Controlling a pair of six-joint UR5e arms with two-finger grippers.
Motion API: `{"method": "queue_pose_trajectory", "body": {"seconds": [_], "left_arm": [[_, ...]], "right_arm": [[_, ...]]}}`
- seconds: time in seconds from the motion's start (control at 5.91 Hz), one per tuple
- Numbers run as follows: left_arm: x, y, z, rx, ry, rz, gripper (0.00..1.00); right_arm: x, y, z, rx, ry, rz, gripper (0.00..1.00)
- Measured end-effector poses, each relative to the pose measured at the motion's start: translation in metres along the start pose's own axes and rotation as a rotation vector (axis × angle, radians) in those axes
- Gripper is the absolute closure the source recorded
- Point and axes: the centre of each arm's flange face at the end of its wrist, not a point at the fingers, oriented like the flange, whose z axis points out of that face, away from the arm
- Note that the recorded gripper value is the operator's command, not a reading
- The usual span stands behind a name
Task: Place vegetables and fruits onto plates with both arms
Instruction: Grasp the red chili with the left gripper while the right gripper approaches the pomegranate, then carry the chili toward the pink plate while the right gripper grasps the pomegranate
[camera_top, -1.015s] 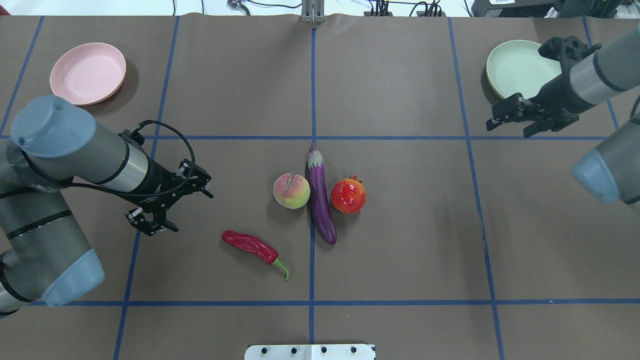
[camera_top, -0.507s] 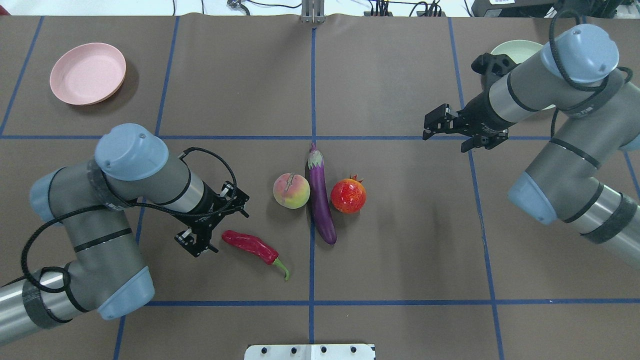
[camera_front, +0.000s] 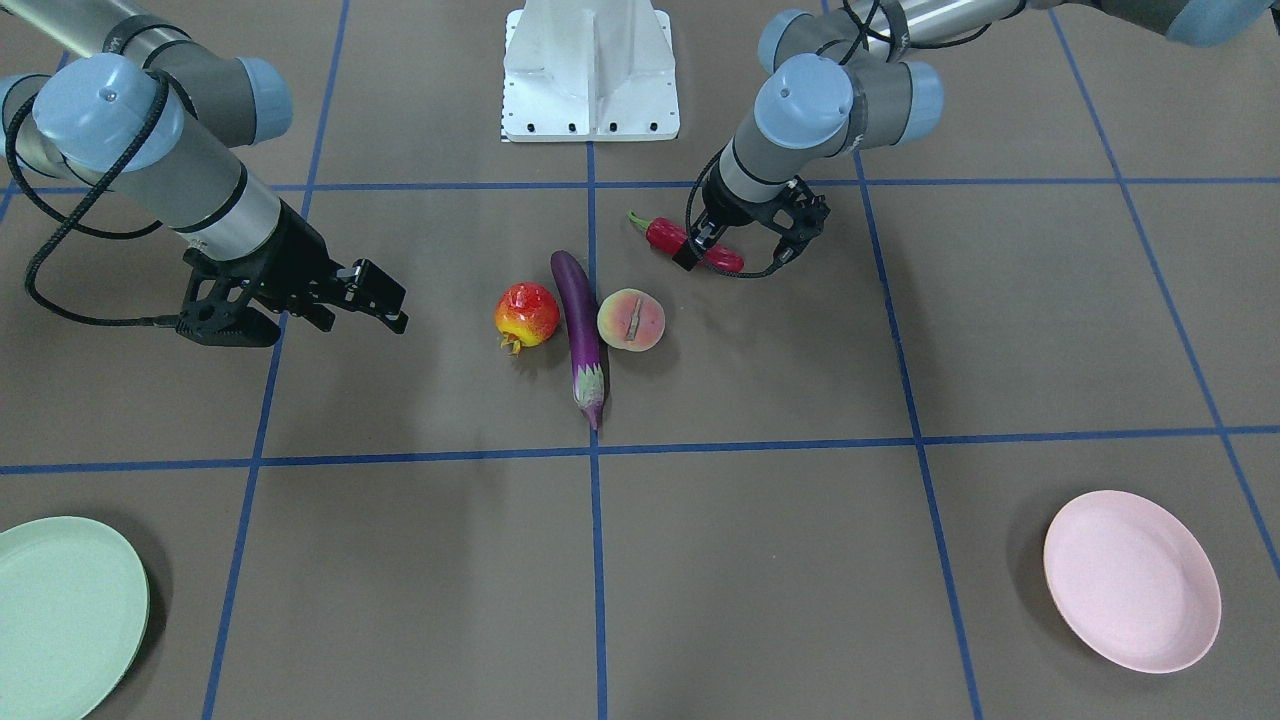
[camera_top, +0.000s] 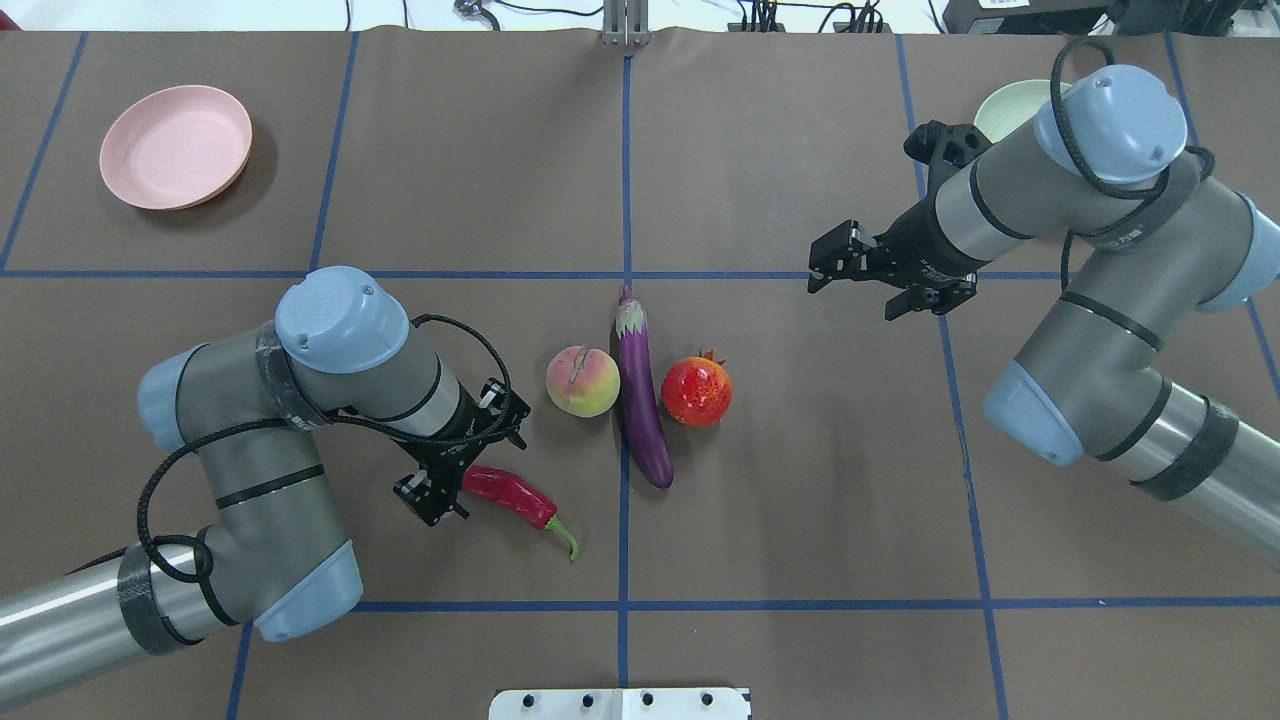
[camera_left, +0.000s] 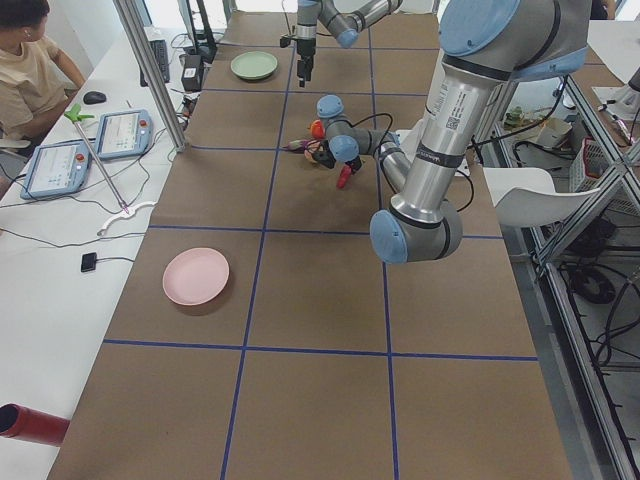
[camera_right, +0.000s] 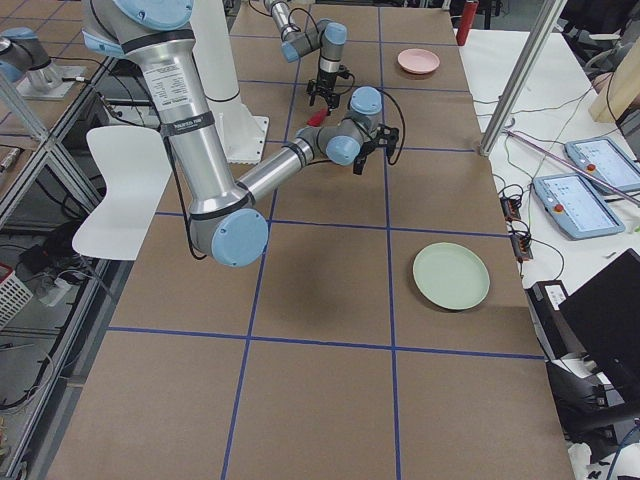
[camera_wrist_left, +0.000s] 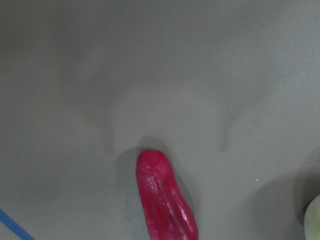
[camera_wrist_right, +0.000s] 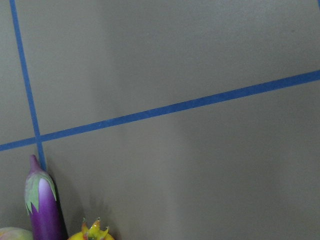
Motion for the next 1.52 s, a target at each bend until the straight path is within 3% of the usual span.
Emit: {"method": "queue_pose_trajectory", "body": {"seconds": [0.17, 0.34, 0.51, 1.01, 1.52], "left_arm": [[0.0, 0.001, 0.008, 0.002, -0.013, -0.001, 0.15], [0.001, 0.006, 0.014, 0.0, -0.02, -0.001, 0.65], [0.003, 0.01, 0.017, 0.001, -0.022, -0.014, 0.99], [0.008, 0.014, 0.005, 0.003, -0.004, -0.041, 1.0], [0.034, -0.035, -0.075, 0.066, 0.091, 0.0, 1.0]], "right_arm": [[-0.004, 0.003, 0.002, -0.005, -0.003, 0.0, 0.0], [-0.008, 0.006, 0.003, -0.008, -0.007, -0.004, 0.0], [-0.013, 0.007, 0.002, -0.009, -0.013, -0.002, 0.0], [-0.029, 0.022, -0.008, -0.007, -0.044, 0.031, 0.0], [-0.049, 0.069, 0.041, 0.033, -0.004, 0.053, 0.0]]}}
